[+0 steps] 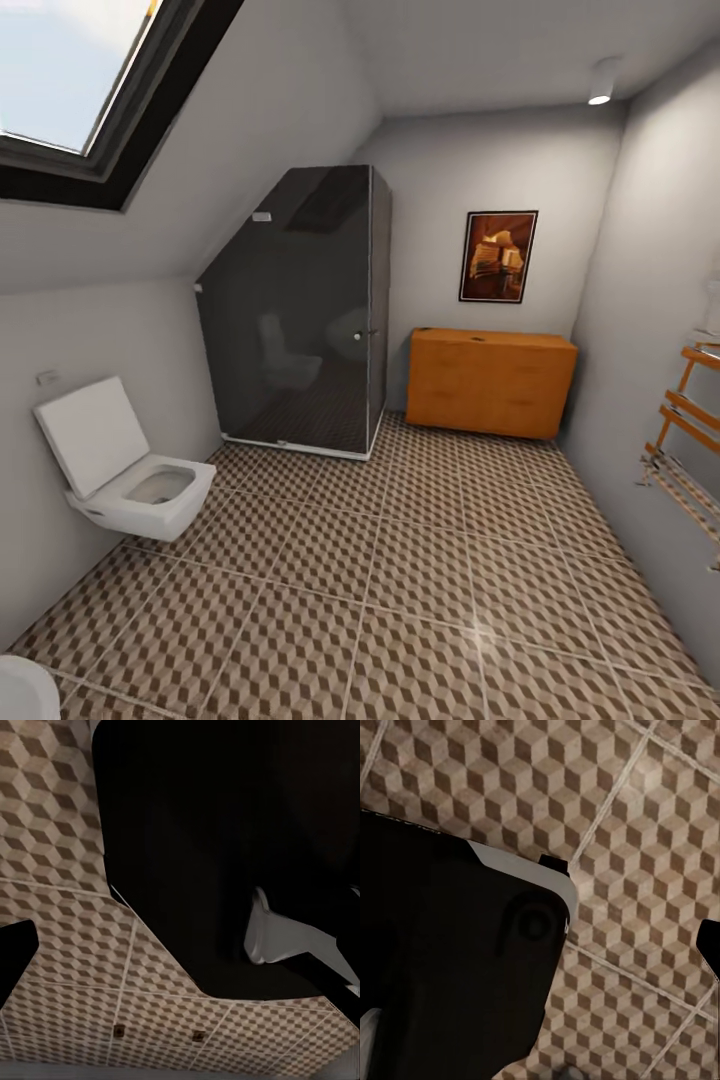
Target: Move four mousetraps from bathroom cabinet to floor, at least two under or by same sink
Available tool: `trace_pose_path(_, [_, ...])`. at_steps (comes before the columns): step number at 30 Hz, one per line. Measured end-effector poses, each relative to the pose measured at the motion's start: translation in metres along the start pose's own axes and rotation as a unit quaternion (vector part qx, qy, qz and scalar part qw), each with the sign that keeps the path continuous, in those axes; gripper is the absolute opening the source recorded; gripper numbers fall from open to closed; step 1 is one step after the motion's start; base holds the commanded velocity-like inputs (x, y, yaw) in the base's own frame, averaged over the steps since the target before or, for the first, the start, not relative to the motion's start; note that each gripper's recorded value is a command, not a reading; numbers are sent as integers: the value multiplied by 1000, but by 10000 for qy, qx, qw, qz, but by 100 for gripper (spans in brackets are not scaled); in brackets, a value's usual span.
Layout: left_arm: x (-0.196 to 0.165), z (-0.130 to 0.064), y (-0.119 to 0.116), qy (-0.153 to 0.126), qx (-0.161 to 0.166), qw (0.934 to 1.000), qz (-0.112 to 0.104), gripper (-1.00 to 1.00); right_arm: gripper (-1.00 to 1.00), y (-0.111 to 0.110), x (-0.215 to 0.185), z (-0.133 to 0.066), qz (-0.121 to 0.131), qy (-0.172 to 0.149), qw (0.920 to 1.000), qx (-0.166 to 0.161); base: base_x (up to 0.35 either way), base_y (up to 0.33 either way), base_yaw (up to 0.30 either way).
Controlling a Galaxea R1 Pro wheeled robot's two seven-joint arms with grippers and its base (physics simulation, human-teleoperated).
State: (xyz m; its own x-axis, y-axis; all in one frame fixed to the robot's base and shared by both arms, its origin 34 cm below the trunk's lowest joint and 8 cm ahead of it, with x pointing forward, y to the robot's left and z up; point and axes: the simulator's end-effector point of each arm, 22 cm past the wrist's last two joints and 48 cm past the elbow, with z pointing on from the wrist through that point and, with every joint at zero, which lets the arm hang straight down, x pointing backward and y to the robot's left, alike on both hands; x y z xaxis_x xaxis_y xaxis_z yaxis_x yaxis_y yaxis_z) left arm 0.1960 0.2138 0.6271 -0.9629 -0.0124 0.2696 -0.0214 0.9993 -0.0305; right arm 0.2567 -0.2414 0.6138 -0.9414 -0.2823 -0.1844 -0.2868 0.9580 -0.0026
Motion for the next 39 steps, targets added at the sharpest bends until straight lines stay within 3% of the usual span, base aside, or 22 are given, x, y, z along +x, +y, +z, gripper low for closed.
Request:
trace_pose_path(16, [5,1,1,87,-11,10000,6,100,100,0,0,0,11,1,10000,2,0,0,289])
trace_pose_path(24, [5,1,1,85,-23,10000,24,100,100,-1,-3,0,28,-60,10000,11,0,0,78])
trace_pose_path(32, [-12,-4,-5,-152,-47,9998,144,100,100,-1,-4,0,31,-90,10000,12,0,0,3])
trace_pose_path(39, [-55,-20,-18,-660,76,9976,185,100,100,-1,-4,0,27,-94,10000,12,0,0,0])
